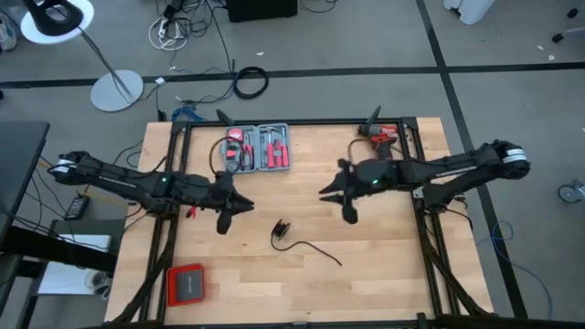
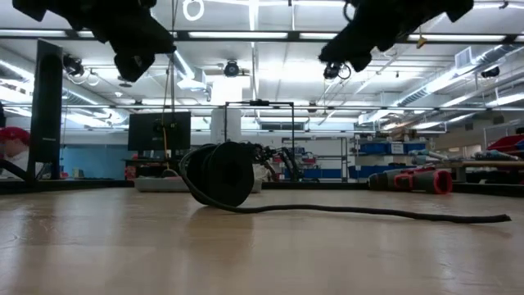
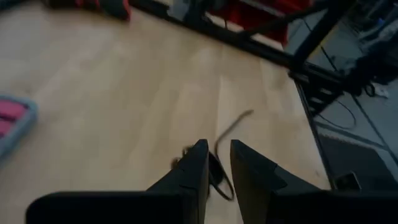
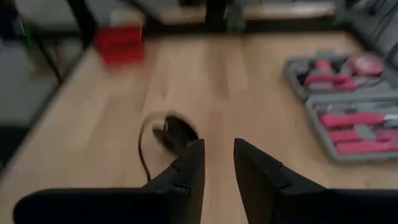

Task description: Coil cords

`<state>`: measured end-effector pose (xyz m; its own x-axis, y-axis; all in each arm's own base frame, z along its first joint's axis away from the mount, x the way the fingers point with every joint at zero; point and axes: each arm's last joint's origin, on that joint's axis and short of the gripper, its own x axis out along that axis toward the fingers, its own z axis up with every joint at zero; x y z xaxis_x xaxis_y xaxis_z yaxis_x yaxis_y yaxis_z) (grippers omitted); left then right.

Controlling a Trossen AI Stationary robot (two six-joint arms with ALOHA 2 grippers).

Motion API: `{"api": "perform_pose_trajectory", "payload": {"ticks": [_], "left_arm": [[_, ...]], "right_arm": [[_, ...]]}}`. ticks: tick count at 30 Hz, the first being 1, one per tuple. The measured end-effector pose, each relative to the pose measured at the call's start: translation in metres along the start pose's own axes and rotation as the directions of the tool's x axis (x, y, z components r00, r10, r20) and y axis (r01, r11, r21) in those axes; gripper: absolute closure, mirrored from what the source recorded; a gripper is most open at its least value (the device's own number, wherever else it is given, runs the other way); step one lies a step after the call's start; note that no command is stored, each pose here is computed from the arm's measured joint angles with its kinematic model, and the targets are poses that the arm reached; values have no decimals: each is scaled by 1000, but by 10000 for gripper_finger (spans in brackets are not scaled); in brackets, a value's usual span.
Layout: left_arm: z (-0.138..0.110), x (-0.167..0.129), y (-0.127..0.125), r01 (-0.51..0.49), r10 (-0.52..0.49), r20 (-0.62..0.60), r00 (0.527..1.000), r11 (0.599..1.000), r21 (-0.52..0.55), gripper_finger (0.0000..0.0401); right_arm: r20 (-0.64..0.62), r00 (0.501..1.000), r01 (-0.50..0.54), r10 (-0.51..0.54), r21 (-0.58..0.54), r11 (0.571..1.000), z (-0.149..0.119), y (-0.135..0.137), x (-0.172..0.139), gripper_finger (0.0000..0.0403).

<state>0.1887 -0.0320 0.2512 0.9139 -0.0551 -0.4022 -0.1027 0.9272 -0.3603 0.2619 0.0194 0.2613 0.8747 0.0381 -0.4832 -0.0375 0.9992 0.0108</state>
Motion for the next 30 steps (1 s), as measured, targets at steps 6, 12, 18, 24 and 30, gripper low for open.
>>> {"api": "perform_pose_trajectory", "payload": {"ticks": [6,12,18,24,30], "left_arm": [[-15,14,4,-35,33,-157,987,999,-6,329],[-29,35,7,-58,50,-273,961,998,-21,329],[-43,56,8,-52,42,-351,935,998,-19,329],[-45,65,1,-6,2,-326,945,1000,-13,329],[-47,66,-9,11,-7,-289,957,1000,12,329]], "right_arm": [[-142,990,-39,20,-127,991,7,14,26,316],[-207,978,-72,30,-196,978,5,24,51,316],[-273,962,-98,27,-250,963,-4,33,76,316],[-308,951,-98,-12,-338,936,-10,41,97,313],[-296,955,-97,-10,-346,933,-5,43,106,297]]}}
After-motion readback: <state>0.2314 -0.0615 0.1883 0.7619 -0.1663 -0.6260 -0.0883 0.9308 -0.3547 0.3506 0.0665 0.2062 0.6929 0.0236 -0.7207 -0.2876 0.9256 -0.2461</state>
